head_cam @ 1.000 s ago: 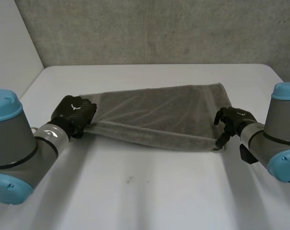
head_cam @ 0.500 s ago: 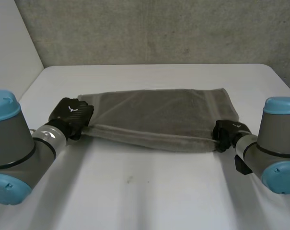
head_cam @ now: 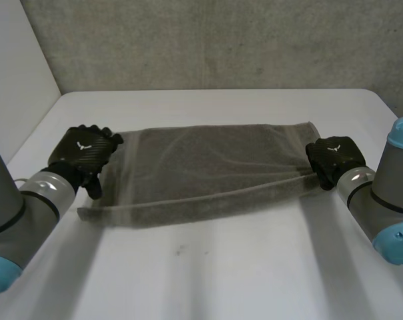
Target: Fold the towel.
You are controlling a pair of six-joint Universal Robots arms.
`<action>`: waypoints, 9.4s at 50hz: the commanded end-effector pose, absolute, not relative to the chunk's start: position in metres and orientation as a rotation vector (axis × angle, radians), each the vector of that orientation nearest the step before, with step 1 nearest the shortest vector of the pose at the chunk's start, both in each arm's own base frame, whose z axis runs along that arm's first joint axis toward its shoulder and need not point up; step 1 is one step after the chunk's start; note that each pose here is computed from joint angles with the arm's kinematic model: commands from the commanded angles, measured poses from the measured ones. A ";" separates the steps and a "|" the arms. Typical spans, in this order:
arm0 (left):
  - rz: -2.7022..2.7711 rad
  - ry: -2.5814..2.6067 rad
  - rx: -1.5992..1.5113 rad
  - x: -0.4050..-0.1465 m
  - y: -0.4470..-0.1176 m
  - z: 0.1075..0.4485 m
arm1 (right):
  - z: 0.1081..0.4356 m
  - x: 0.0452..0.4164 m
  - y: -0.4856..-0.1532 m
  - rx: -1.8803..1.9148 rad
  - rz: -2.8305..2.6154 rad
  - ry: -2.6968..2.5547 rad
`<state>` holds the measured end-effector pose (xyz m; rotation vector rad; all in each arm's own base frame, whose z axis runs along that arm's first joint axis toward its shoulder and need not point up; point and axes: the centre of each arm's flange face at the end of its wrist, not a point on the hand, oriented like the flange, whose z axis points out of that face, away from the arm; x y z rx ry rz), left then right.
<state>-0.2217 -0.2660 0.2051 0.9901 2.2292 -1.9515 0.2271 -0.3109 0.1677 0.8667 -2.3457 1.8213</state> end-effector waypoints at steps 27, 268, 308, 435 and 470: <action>-1.538 2.749 0.956 -0.210 -0.254 0.136 | 0.154 0.226 -0.303 0.925 1.737 -2.369; -1.765 2.377 1.052 -0.183 -0.206 0.228 | 0.228 0.184 -0.254 1.423 1.421 -1.984; -1.855 2.208 0.993 -0.255 -0.394 0.130 | 0.112 0.257 -0.446 1.261 1.895 -1.593; -2.063 2.322 0.880 -0.235 -0.280 0.212 | 0.187 0.367 -0.256 1.305 2.273 -2.326; -2.181 2.561 1.254 -0.390 -0.258 0.144 | 0.128 0.237 -0.276 0.946 1.916 -2.548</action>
